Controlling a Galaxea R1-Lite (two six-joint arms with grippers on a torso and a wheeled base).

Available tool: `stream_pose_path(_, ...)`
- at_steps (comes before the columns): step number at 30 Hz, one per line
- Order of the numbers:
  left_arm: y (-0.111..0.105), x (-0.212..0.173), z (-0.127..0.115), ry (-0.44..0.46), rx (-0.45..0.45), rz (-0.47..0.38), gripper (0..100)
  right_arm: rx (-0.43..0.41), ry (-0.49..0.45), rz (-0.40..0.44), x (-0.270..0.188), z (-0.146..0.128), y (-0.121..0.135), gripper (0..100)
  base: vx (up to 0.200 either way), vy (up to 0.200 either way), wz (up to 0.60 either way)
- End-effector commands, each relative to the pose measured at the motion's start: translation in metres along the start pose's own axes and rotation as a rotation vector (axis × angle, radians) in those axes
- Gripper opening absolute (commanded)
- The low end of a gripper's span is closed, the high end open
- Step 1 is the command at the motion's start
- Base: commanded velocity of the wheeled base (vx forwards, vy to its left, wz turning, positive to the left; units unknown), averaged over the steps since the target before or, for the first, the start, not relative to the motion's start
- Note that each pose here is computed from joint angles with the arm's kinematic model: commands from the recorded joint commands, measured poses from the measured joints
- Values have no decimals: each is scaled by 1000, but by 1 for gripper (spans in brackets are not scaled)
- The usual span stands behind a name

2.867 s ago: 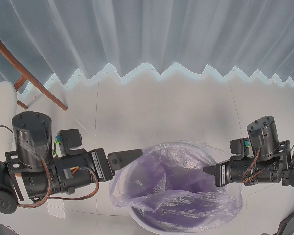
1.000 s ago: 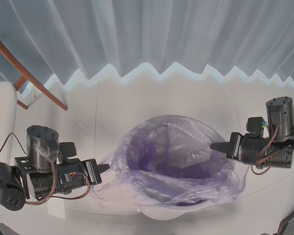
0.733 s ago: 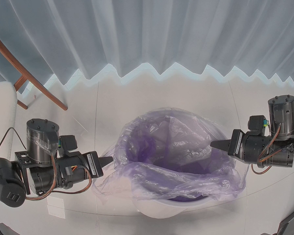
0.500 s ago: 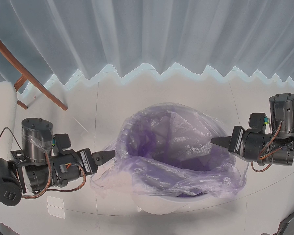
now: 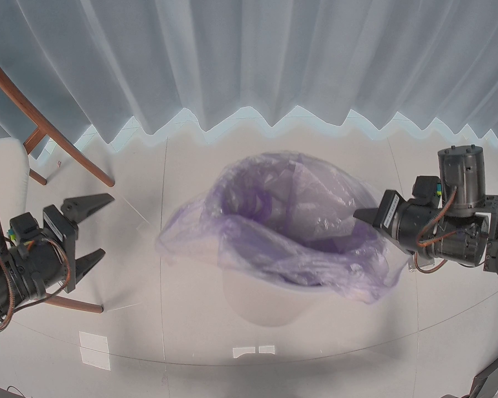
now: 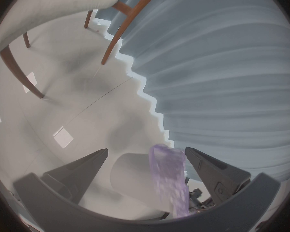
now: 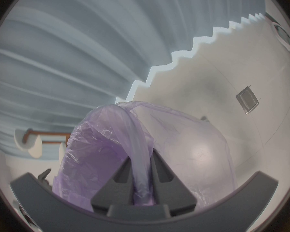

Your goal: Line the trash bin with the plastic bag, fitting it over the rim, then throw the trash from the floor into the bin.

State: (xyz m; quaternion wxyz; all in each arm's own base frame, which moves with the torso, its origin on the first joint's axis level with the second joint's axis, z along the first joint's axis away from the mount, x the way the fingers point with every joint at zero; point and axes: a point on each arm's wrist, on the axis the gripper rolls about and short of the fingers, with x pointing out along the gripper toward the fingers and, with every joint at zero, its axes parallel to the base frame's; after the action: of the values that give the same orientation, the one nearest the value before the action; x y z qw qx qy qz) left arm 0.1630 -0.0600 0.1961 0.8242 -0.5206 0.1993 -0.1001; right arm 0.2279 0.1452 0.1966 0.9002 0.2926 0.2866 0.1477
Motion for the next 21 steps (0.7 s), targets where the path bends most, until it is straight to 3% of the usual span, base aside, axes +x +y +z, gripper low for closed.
stream_pose_path(1, -26, -18, 12, -62, -11, -128, 100, 61, -63, -53, 35, 8, 10, 0, 0, 0, 0)
stream_pose_path(4, -34, -12, 11, -41, -10, -141, 100, 63, -92, -77, 42, 10, 12, 0, 0, 0, 0)
stream_pose_path(7, -39, 2, 0, 37, 8, -141, 100, 84, -176, -135, 53, 17, 13, 0, 0, 0, 0)
stream_pose_path(10, -48, 19, -10, 103, 20, -143, 100, 126, -227, -100, 51, 21, 17, 0, 0, 0, 0)
stream_pose_path(15, -59, 53, -54, 288, 62, -138, 100, 138, -254, -95, 53, 26, 15, 0, 0, 0, 0)
stream_pose_path(21, -87, 88, -89, 383, 55, -168, 100, 124, -233, -117, 53, 19, 8, 0, 0, 0, 0)
